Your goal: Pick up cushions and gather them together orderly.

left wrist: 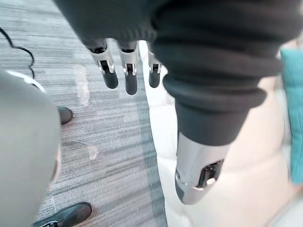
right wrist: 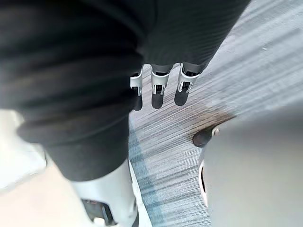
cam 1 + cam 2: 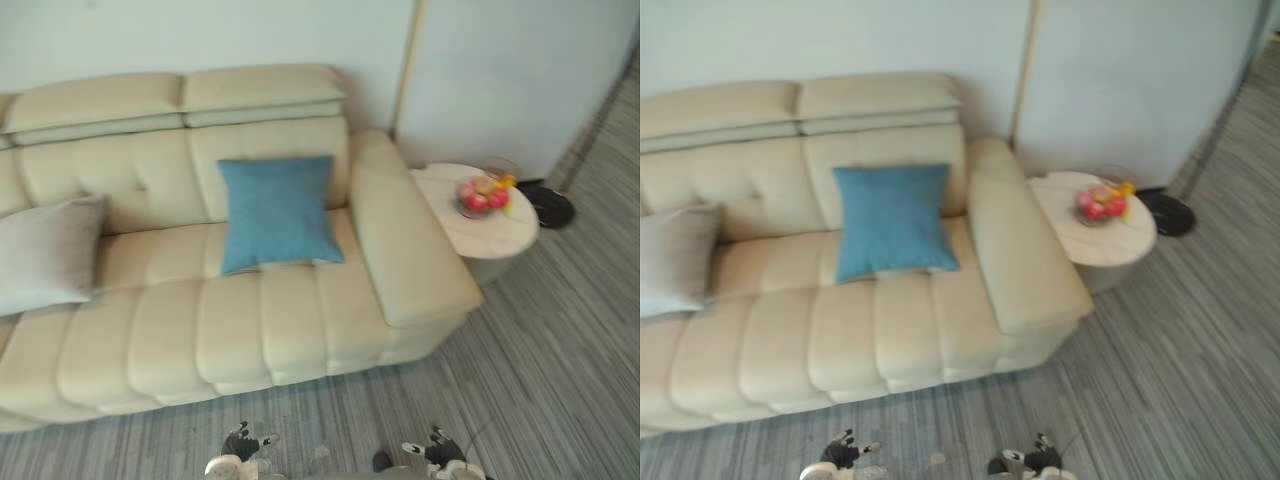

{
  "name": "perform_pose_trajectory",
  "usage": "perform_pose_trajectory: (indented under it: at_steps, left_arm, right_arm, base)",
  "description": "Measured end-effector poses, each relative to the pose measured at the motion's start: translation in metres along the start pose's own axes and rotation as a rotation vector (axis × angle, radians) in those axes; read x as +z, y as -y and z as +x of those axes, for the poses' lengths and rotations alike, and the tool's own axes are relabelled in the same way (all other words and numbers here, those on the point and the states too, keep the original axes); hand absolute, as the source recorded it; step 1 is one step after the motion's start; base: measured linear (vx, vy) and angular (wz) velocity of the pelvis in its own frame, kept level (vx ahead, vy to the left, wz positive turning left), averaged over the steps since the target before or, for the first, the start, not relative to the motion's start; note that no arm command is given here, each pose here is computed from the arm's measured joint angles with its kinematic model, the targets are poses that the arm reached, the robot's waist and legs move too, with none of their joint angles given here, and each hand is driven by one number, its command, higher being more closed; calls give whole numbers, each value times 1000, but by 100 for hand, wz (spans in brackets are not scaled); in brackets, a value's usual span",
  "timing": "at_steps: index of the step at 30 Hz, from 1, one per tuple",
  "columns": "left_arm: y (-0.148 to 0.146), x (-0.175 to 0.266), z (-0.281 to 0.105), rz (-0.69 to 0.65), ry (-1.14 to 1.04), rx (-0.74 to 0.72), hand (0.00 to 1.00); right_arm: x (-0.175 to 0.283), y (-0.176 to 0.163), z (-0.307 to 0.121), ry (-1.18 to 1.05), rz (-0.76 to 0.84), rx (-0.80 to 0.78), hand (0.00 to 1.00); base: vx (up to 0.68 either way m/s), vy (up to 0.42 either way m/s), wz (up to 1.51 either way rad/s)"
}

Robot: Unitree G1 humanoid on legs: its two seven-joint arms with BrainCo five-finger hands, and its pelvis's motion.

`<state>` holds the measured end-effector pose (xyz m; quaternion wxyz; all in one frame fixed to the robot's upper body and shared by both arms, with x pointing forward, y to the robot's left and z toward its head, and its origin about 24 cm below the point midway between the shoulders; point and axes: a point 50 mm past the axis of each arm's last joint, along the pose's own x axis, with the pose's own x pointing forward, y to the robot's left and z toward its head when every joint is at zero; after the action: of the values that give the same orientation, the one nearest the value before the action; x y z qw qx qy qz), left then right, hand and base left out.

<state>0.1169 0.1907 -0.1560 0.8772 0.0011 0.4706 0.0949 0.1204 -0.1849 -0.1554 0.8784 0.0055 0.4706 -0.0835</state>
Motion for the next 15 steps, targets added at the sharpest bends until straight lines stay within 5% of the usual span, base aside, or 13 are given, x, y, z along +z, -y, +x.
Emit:
perform_pose_trajectory:
  at_steps: [15]
  left_arm:
    - [16,-2,-3,-133,12,-1,0]
  right_arm:
    - [15,-12,1,66,-57,37,0]
  base:
    - [91,-130,-146]
